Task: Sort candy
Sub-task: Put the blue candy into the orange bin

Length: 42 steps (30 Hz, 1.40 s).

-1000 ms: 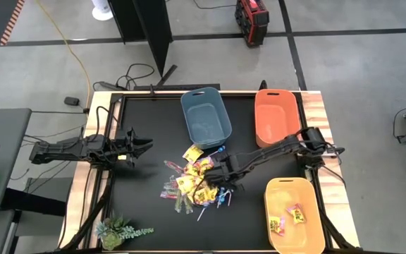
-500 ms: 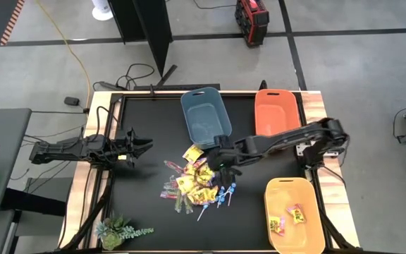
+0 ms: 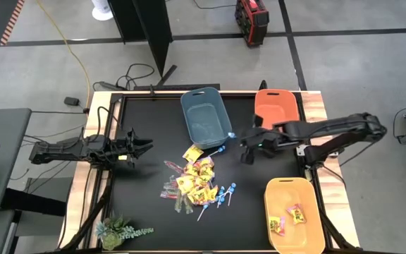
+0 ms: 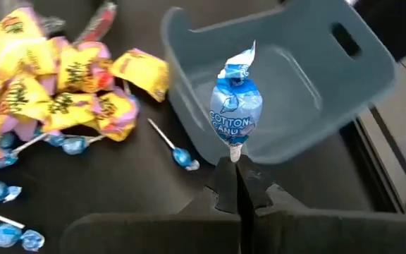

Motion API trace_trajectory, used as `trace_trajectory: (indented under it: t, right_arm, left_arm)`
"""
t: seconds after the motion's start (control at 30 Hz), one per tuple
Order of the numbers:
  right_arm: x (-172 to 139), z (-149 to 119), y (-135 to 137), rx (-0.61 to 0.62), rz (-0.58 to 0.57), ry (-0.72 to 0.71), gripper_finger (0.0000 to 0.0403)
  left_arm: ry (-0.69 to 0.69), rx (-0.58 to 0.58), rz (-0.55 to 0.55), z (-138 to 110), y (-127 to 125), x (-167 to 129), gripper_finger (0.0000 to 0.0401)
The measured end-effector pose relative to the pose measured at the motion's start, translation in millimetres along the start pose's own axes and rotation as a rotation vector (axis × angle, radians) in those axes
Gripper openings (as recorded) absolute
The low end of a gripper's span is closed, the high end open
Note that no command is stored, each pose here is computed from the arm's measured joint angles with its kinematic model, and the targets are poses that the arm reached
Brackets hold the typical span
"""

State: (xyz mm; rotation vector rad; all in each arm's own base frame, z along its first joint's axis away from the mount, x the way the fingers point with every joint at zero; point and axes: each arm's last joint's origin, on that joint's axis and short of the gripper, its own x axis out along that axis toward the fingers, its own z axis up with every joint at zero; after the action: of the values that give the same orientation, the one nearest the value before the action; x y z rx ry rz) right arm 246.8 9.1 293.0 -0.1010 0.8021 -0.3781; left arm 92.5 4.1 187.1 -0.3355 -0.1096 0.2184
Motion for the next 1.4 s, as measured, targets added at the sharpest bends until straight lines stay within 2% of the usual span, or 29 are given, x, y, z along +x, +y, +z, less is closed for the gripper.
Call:
trace_trajectory:
  t: [0.2, 0.47, 0.7, 0.8, 0.93, 1.27, 1.4]
  right_arm:
    - [-11.2, -23.8, -10.9, 0.078, -0.063, 0.019, 0.0]
    - [-29.9, -46.0, -25.9, 0.206, -0.227, 0.115, 0.0]
    - [-47.3, -59.9, -40.9, 0.383, -0.403, 0.101, 0.0]
    - [-52.5, -69.2, -50.3, 0.482, -0.466, 0.146, 0.0]
    - [-55.9, -79.9, -60.0, 0.554, -0.556, 0.228, 0.0]
    - [-41.4, -81.1, -67.9, 0.64, -0.569, 0.361, 0.0001]
    - [-32.6, -80.5, -70.4, 0.649, -0.594, 0.406, 0.002]
  left_arm:
    - [0.0, 0.0, 0.0, -0.1, 0.0, 0.0, 0.0116]
    - [0.0, 0.0, 0.0, 0.0, 0.0, 0.0, 0.0116]
    - [0.0, 0.0, 0.0, 0.0, 0.0, 0.0, 0.0116]
    - [0.0, 0.0, 0.0, 0.0, 0.0, 0.0, 0.0116]
    - [-0.001, 0.004, 0.002, 0.0, 0.1, 0.0, 0.0116]
    - [-0.002, -0.001, 0.004, 0.1, 0.1, 0.0, 0.0116]
    - [-0.003, -0.001, 0.004, 0.2, 0.1, 0.0, 0.0116]
